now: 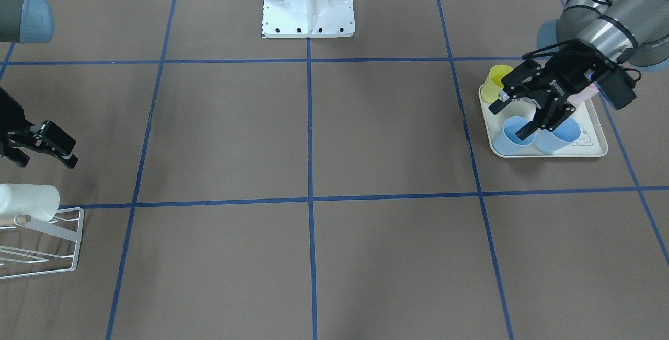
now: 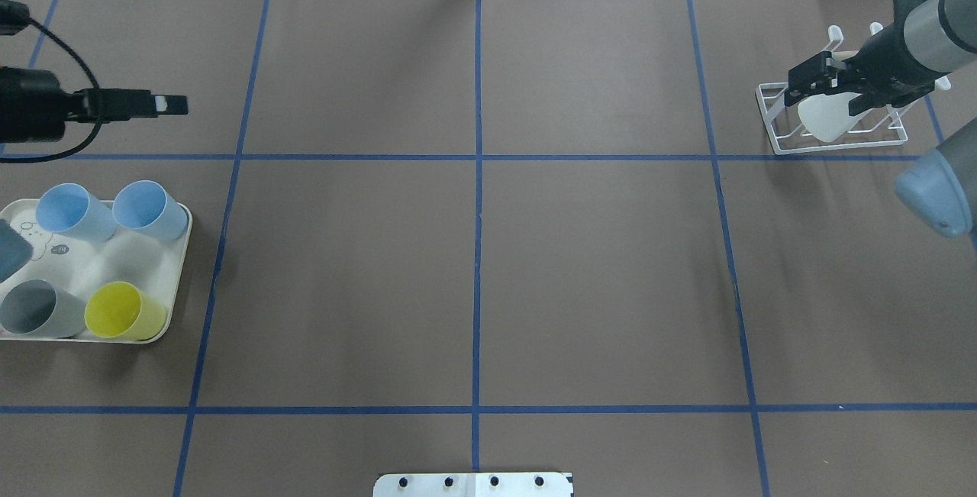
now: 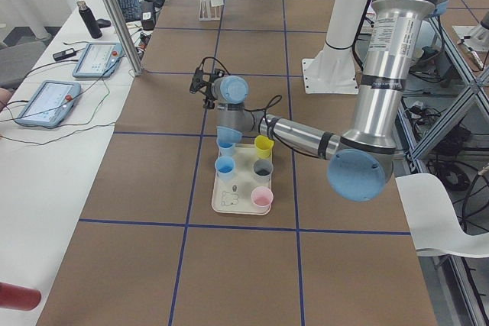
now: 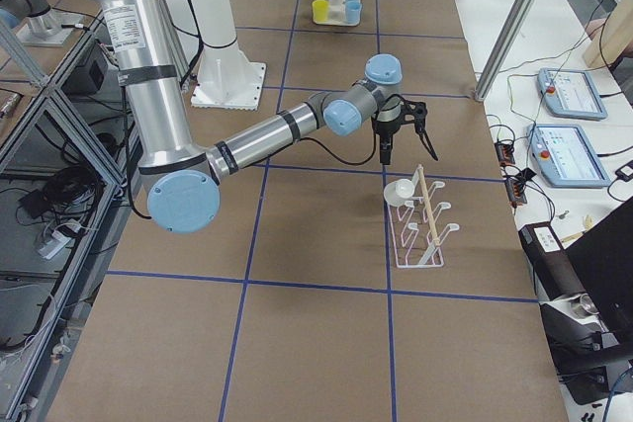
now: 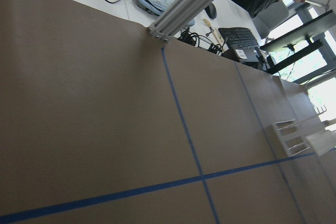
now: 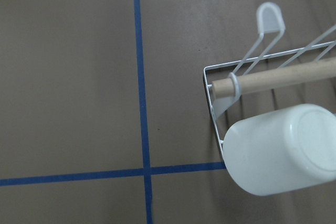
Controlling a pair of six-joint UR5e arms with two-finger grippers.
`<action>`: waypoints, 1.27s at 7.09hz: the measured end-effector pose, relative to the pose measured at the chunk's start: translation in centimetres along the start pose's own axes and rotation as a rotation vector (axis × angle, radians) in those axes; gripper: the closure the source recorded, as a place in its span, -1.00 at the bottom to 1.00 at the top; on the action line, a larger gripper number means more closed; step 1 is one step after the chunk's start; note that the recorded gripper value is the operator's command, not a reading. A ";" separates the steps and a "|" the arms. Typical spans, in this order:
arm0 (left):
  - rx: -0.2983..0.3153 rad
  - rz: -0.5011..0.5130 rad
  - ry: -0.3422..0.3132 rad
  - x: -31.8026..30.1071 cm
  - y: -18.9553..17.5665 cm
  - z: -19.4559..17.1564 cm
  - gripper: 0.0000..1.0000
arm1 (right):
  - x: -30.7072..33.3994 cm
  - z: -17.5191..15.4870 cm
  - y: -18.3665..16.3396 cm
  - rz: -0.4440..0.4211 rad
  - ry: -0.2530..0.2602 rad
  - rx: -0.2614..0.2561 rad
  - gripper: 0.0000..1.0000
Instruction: Transfer IKEA cup to right arm and place on rack
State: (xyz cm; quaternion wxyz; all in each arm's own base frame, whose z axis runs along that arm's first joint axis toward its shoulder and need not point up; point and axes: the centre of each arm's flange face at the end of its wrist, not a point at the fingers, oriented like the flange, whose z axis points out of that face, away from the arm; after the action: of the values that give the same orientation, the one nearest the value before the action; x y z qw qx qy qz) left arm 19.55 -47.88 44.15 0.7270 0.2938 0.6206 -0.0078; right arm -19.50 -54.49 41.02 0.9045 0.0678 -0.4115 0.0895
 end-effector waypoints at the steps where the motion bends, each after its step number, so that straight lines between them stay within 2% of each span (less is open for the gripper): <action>1: -0.023 0.105 -0.096 -3.9 1.7 -2.3 -0.99 | 0.0 0.5 0.4 0.000 0.010 -0.003 -1.00; 3: -0.096 0.293 -0.310 -10.0 1.8 -5.9 -0.99 | -0.2 1.2 0.8 -0.006 0.025 0.000 -1.00; 4: -0.136 0.351 -0.398 -12.1 1.9 -6.8 -0.99 | -0.3 1.2 0.9 -0.008 0.027 0.002 -1.00; 5: -0.155 0.354 -0.450 -12.9 2.1 -7.0 -0.91 | -0.3 1.2 0.9 -0.009 0.027 0.004 -1.00; 6: -0.177 0.314 -0.482 -13.4 2.1 -6.4 -0.79 | -0.4 1.2 0.9 -0.011 0.027 0.005 -1.00; 7: -0.205 0.278 -0.500 -14.0 2.5 -5.5 -0.78 | -0.4 1.2 1.0 -0.012 0.027 0.004 -1.00; 9: -0.308 0.198 -0.485 -14.9 3.9 -4.3 -0.78 | -0.5 1.3 1.1 -0.011 0.026 0.002 -1.00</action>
State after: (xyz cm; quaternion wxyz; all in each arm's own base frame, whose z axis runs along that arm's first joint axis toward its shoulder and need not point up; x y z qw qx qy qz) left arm 13.73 -48.03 59.09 0.8871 0.2288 0.3913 0.0874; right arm -21.04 -53.76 41.53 0.9102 0.0701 -0.3990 0.0857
